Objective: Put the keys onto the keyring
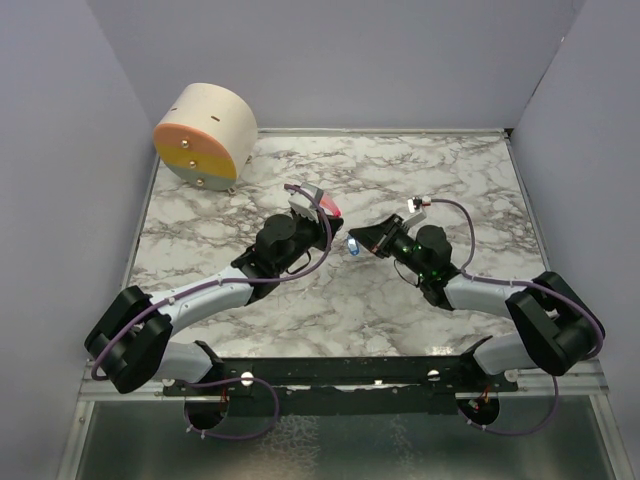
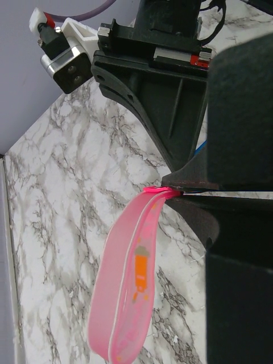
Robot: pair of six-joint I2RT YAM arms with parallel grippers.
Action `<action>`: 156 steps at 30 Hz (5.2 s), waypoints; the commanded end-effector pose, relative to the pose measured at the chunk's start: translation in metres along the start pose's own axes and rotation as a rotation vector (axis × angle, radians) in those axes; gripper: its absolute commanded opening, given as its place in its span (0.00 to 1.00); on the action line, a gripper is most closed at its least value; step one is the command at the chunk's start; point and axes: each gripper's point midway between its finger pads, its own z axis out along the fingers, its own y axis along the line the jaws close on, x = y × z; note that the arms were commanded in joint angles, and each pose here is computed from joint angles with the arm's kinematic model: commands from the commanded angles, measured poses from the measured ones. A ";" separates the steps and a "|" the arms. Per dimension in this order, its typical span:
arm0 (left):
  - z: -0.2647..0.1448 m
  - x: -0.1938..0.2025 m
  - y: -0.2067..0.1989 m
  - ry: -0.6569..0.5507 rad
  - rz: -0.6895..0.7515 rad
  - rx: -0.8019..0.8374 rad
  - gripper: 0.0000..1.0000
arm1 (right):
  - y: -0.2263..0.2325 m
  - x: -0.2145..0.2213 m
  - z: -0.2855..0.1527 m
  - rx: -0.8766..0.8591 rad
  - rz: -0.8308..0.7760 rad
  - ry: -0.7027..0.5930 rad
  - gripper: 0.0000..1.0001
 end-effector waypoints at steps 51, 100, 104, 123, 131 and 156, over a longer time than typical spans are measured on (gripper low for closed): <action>0.009 0.006 -0.013 -0.060 0.355 0.007 0.00 | -0.006 -0.005 -0.013 0.071 0.334 -0.057 0.01; 0.007 0.020 -0.021 -0.044 0.407 0.006 0.00 | -0.010 -0.008 -0.010 0.069 0.400 -0.080 0.01; 0.007 0.021 -0.020 -0.041 0.416 0.001 0.00 | -0.010 -0.008 -0.011 0.069 0.404 -0.082 0.01; 0.006 0.028 -0.020 -0.027 0.446 -0.010 0.00 | -0.008 -0.011 -0.013 0.054 0.415 -0.089 0.01; 0.007 0.031 -0.020 -0.020 0.456 -0.017 0.00 | -0.007 -0.012 -0.014 0.051 0.417 -0.091 0.01; 0.008 0.037 -0.024 -0.010 0.474 -0.010 0.00 | -0.002 -0.015 -0.018 -0.002 0.466 -0.106 0.01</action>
